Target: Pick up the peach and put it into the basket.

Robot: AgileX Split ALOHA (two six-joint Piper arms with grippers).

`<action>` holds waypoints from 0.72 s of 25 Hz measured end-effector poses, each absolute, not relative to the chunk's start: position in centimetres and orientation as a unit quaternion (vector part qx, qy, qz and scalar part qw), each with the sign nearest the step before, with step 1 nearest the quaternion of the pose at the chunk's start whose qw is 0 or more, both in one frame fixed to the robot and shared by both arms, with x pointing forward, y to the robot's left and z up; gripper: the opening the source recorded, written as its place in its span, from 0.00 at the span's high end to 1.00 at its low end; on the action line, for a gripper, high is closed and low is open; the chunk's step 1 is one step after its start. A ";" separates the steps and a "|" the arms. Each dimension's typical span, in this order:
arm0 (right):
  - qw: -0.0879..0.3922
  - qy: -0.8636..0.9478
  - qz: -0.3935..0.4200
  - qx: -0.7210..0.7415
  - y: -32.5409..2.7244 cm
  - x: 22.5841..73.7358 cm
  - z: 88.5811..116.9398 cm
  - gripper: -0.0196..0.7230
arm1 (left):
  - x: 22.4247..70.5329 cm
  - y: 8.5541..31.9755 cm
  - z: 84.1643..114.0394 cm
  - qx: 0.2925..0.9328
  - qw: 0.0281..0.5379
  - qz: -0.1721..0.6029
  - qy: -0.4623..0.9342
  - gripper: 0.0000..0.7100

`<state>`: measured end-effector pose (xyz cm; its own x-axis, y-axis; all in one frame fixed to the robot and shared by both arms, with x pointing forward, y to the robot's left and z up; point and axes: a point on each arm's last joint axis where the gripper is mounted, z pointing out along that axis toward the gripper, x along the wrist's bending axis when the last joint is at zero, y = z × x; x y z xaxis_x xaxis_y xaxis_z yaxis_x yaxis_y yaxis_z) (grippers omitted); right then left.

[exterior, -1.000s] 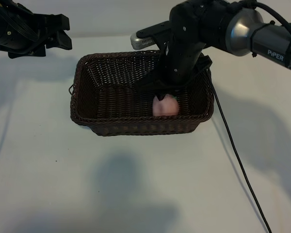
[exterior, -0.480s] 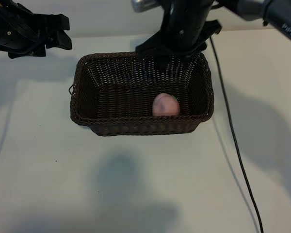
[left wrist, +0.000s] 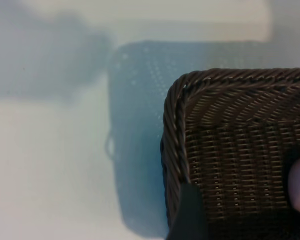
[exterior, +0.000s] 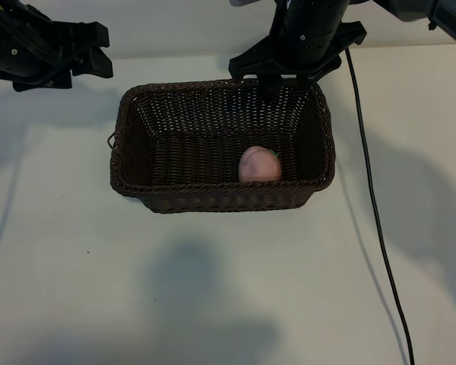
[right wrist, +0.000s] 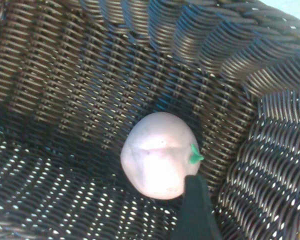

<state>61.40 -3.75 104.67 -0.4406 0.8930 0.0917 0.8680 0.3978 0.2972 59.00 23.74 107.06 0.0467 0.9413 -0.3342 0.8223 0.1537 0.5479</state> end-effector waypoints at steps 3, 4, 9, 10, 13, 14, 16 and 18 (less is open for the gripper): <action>0.044 0.835 0.150 0.528 -3.9 61.5 104.7 0.27 | 59.0 23.7 107.1 0.644 0.329 0.090 0.684 0.22; 0.045 0.834 0.150 0.528 -4.0 61.5 104.7 0.27 | 59.0 23.7 107.1 0.644 0.329 0.090 0.684 0.22; 0.054 0.823 0.162 0.541 -5.2 62.5 105.6 0.27 | 59.0 23.7 107.1 0.644 0.329 0.091 0.684 0.22; 0.057 0.821 0.167 0.543 -5.4 62.6 105.9 0.27 | 59.0 23.7 107.1 0.644 0.329 0.091 0.684 0.22; 0.063 0.817 0.180 0.544 -5.7 62.6 107.1 0.27 | 59.0 23.7 107.1 0.645 0.329 0.091 0.684 0.22; 0.065 0.817 0.184 0.543 -5.7 62.6 107.4 0.27 | 59.0 23.7 107.1 0.645 0.329 0.091 0.684 0.22; 0.063 0.816 0.189 0.543 -5.7 62.4 107.7 0.27 | 59.0 23.7 107.1 0.645 0.329 0.091 0.684 0.22; 0.062 0.815 0.190 0.543 -5.7 62.4 107.8 0.27 | 59.0 23.7 107.1 0.645 0.329 0.091 0.684 0.22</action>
